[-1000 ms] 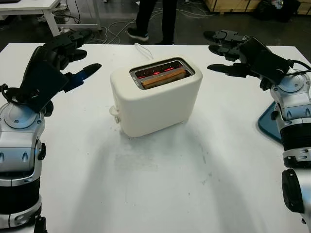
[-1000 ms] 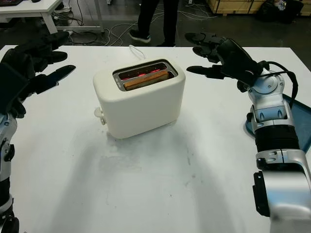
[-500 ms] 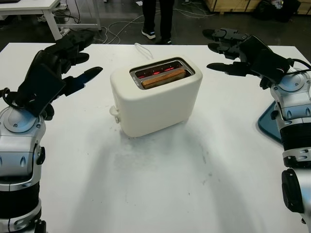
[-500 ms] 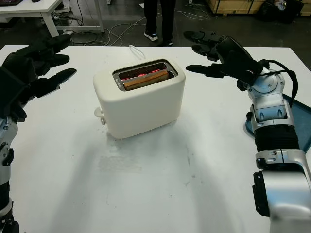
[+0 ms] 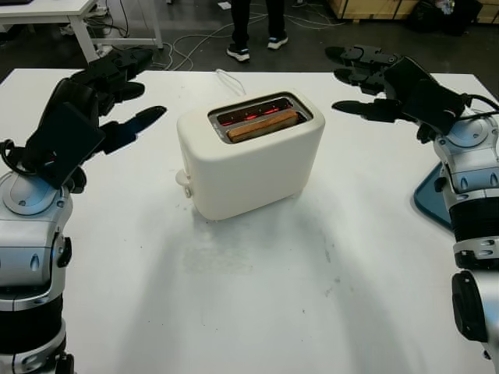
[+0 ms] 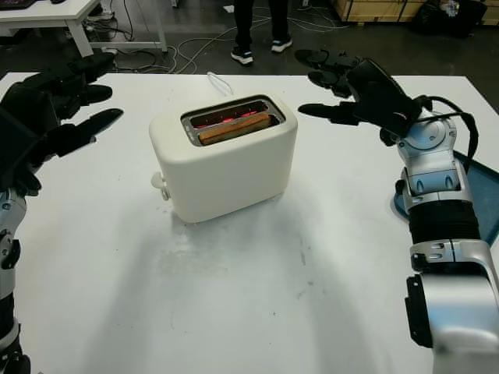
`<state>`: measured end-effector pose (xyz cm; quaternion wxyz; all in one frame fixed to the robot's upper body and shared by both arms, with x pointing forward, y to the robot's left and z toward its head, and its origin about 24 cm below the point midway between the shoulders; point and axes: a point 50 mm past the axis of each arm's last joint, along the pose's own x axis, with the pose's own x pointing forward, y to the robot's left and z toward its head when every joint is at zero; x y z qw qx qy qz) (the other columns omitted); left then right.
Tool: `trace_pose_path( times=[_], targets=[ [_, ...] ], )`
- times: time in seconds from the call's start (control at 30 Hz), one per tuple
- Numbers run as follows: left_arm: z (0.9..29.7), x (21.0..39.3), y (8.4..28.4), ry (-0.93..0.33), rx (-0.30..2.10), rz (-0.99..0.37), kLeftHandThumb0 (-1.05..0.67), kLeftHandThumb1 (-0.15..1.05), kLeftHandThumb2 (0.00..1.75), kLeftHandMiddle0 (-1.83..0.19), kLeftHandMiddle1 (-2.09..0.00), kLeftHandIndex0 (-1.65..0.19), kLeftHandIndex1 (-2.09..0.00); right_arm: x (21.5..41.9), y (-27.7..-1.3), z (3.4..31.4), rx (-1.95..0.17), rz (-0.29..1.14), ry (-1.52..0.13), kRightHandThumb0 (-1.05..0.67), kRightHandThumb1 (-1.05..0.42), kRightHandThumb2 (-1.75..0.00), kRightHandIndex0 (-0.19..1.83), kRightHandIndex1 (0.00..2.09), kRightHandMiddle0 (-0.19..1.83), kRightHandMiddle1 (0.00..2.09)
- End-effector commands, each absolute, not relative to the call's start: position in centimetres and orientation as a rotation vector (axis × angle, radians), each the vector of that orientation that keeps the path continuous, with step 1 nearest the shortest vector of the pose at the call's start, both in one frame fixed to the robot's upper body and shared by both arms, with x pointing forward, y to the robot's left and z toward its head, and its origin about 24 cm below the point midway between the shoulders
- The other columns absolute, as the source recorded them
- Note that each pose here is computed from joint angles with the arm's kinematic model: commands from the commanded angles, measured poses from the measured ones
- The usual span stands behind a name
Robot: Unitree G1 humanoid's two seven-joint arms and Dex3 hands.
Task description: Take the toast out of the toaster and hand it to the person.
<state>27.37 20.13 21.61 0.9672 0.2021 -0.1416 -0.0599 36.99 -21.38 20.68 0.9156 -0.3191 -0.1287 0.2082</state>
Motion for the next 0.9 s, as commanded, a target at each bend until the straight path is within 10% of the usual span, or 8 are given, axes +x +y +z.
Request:
trace_pose_path(
  times=[0.0,0.87],
  targets=[
    [21.66,27.41,20.06,-0.286,0.445,-0.123,-0.68,0.92,0.16,-0.03,-0.90,-0.44,-0.01,36.91,-21.32,21.02,-0.641,0.430,-0.277,-0.75,-0.92,-0.10,0.32,0.01,0.33,0.00],
    [21.70,27.68,19.71,-0.292,0.450,-0.130,-0.69,0.92,0.13,-0.04,-0.91,-0.45,-0.02,36.72,-21.21,20.95,-0.647,0.447,-0.279,-0.75,-0.92,-0.12,0.31,0.01,0.30,0.00]
  ],
)
